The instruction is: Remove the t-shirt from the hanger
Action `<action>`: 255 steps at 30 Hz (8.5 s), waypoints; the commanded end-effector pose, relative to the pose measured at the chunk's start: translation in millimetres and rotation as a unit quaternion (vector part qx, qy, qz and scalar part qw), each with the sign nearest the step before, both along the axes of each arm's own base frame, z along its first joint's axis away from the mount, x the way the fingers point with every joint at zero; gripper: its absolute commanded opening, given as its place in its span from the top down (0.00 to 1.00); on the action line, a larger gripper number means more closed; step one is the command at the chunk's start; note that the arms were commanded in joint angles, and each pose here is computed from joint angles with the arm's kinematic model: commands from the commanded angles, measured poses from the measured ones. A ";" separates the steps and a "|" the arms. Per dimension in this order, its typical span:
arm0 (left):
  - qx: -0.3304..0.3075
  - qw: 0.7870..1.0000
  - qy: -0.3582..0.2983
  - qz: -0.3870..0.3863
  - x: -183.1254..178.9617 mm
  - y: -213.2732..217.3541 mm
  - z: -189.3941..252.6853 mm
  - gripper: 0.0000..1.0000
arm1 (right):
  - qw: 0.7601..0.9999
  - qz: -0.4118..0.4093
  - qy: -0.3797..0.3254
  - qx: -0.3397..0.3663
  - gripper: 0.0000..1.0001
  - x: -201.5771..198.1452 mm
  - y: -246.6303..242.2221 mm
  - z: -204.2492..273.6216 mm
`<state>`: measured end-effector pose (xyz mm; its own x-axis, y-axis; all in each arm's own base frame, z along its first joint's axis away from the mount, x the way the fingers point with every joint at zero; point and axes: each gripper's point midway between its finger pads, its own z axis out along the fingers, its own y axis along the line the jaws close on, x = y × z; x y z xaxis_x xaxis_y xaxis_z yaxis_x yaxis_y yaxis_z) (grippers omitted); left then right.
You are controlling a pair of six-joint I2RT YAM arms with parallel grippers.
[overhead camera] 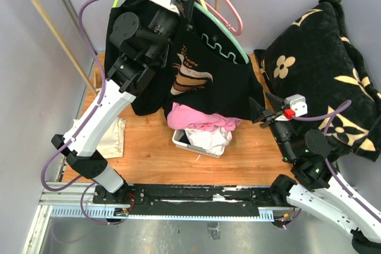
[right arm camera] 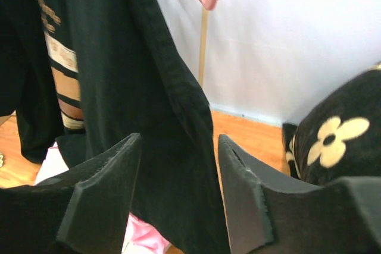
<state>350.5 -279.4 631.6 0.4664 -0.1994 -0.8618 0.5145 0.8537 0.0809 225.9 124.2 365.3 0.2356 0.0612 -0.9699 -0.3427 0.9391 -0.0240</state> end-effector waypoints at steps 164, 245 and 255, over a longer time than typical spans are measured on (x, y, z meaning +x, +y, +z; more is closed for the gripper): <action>0.030 0.991 0.012 -0.133 -58.4 -54.6 -78.3 1.00 | 0.991 0.132 -0.010 -0.020 0.40 -9.8 55.2 71.9; 0.061 0.985 0.076 -0.143 -64.7 -57.2 -136.7 0.37 | 0.996 0.046 -0.076 0.024 0.99 -18.1 4.0 83.6; 0.062 0.985 0.073 -0.145 -47.2 -80.0 -133.5 0.37 | 0.994 0.061 -0.083 0.023 0.99 -25.8 3.4 85.4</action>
